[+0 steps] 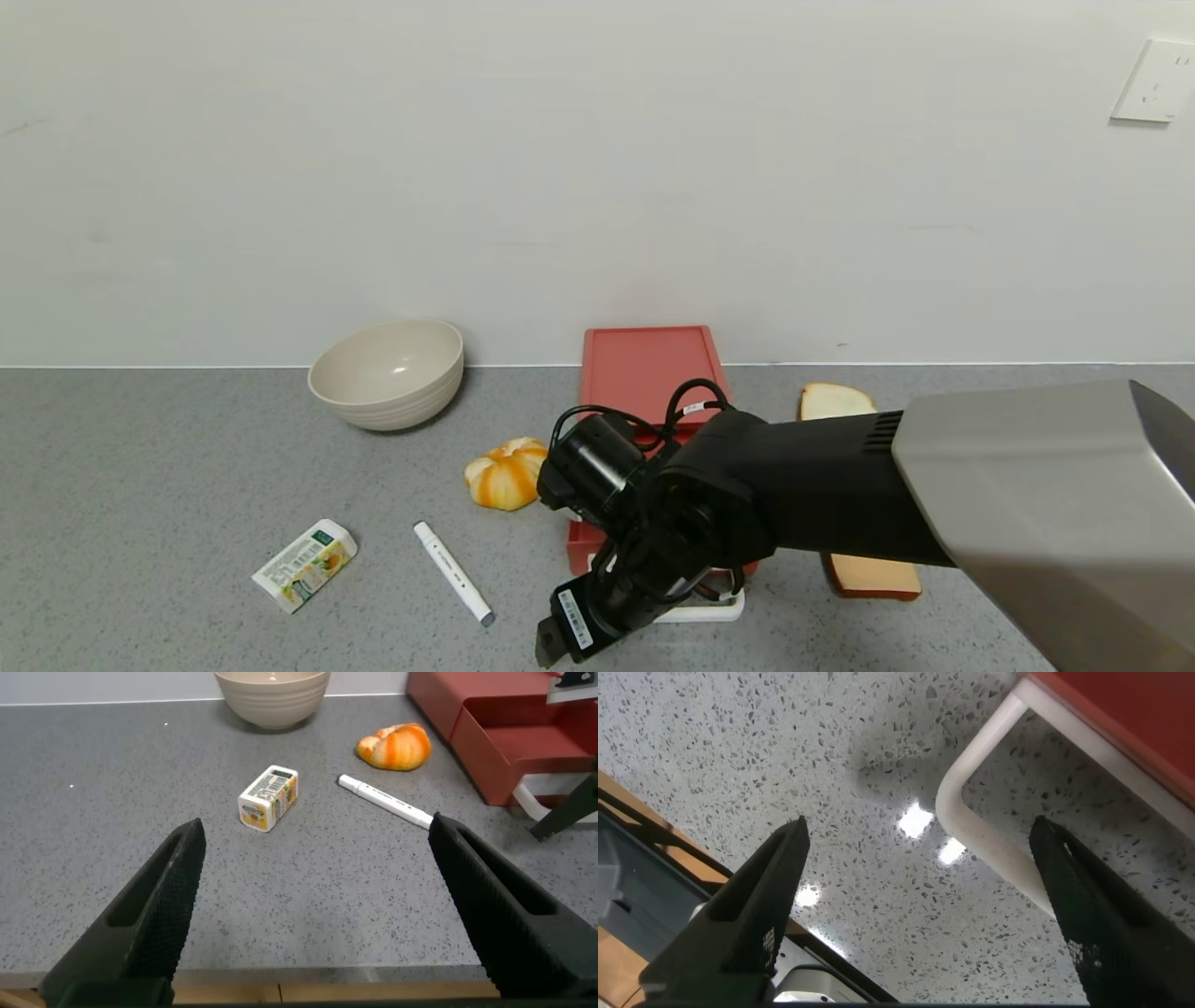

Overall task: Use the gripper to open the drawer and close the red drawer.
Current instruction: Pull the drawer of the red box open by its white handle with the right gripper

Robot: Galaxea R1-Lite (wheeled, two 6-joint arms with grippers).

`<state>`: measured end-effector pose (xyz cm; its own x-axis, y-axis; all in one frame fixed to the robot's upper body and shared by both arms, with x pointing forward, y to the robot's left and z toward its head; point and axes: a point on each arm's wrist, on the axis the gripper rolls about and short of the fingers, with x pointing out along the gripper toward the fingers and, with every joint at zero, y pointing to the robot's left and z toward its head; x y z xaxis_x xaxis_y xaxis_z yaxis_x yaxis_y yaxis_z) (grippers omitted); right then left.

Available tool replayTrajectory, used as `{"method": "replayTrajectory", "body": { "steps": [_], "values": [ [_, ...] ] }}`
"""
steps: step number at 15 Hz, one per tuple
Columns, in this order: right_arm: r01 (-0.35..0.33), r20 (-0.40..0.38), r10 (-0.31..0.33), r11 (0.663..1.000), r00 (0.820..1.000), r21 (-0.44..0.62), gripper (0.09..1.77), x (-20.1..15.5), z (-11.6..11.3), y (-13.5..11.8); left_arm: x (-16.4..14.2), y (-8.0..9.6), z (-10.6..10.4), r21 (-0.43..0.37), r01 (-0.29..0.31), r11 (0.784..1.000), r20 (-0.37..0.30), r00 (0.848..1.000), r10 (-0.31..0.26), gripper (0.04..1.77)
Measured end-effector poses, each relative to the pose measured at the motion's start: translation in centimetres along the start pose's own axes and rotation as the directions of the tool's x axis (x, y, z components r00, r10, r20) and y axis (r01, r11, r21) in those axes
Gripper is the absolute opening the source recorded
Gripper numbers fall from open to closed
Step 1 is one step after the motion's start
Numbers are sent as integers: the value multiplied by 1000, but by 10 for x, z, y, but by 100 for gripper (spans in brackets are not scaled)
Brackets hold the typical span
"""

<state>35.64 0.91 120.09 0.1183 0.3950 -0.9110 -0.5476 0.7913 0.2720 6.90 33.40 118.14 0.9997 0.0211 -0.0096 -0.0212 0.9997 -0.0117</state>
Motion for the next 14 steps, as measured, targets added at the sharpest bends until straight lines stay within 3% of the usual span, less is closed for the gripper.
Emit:
{"method": "replayTrajectory", "body": {
  "steps": [14],
  "values": [
    [0, -13, 0, 1000, 1000, -11, 171, -6, -7, 5, 0, 0, 0, 0, 0, 1000, 0, 1000, 0, 172]
  ]
}}
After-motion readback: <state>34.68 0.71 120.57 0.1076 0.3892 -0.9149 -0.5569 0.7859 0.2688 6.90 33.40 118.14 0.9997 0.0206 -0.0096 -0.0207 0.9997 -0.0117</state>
